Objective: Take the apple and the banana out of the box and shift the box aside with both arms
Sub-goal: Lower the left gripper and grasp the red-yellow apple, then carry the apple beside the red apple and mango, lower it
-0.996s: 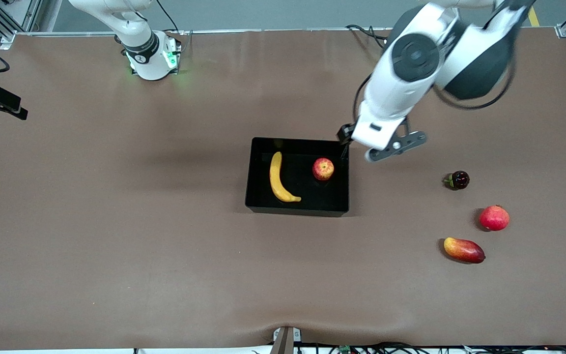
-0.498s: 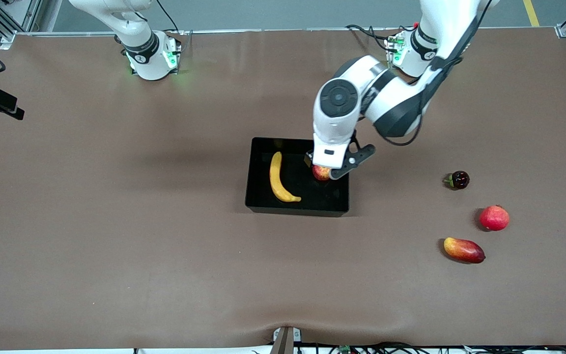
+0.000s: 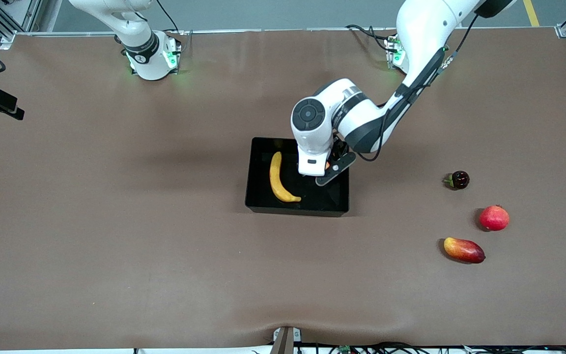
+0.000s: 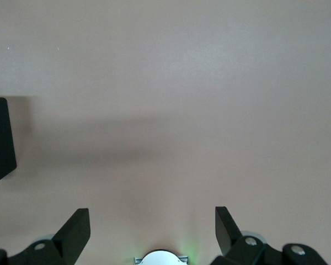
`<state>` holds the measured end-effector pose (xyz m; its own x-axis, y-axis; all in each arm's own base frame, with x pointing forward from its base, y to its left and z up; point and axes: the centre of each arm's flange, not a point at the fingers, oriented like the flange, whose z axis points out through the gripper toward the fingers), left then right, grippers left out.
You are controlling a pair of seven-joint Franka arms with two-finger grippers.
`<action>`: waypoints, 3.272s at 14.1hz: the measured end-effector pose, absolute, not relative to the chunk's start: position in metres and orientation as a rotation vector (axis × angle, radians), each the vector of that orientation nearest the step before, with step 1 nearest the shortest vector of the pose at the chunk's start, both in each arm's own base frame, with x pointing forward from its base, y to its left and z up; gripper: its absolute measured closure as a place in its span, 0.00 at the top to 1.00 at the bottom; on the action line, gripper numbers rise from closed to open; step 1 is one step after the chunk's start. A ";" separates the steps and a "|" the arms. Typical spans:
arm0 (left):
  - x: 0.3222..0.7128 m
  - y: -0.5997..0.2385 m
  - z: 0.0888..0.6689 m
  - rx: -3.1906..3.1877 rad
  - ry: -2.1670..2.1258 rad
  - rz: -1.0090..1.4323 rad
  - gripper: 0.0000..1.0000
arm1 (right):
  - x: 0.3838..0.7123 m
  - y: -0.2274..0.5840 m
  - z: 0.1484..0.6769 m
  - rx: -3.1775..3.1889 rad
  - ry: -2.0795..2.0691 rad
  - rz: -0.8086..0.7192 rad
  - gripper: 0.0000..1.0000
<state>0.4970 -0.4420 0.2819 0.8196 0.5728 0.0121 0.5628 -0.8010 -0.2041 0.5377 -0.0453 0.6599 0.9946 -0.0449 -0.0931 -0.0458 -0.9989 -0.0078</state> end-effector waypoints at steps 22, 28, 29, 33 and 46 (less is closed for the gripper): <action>0.491 -0.437 0.207 -2.780 -0.882 0.122 0.77 | 0.538 -0.047 0.660 -3.127 0.075 0.146 1.00; 0.546 -0.427 0.356 -2.743 -0.975 -0.008 0.77 | 0.538 -0.047 0.659 -3.127 0.075 0.148 1.00; 0.554 -0.415 0.388 -2.752 -0.970 -0.033 0.76 | 0.538 -0.047 0.659 -3.127 0.076 0.148 1.00; 0.613 -0.288 0.449 -2.776 -0.921 0.006 0.76 | 0.539 -0.048 0.656 -3.126 0.078 0.156 1.00; 0.688 -0.006 0.214 -2.752 -0.779 0.212 0.76 | 0.541 -0.048 0.654 -3.126 0.074 0.162 1.00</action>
<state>0.6882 -0.0063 0.2137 0.8446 0.5313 -0.0658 0.4914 -0.8182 -0.2986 0.5405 -0.0479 0.6543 0.9935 -0.0466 -0.1035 -0.0477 -0.9988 -0.0079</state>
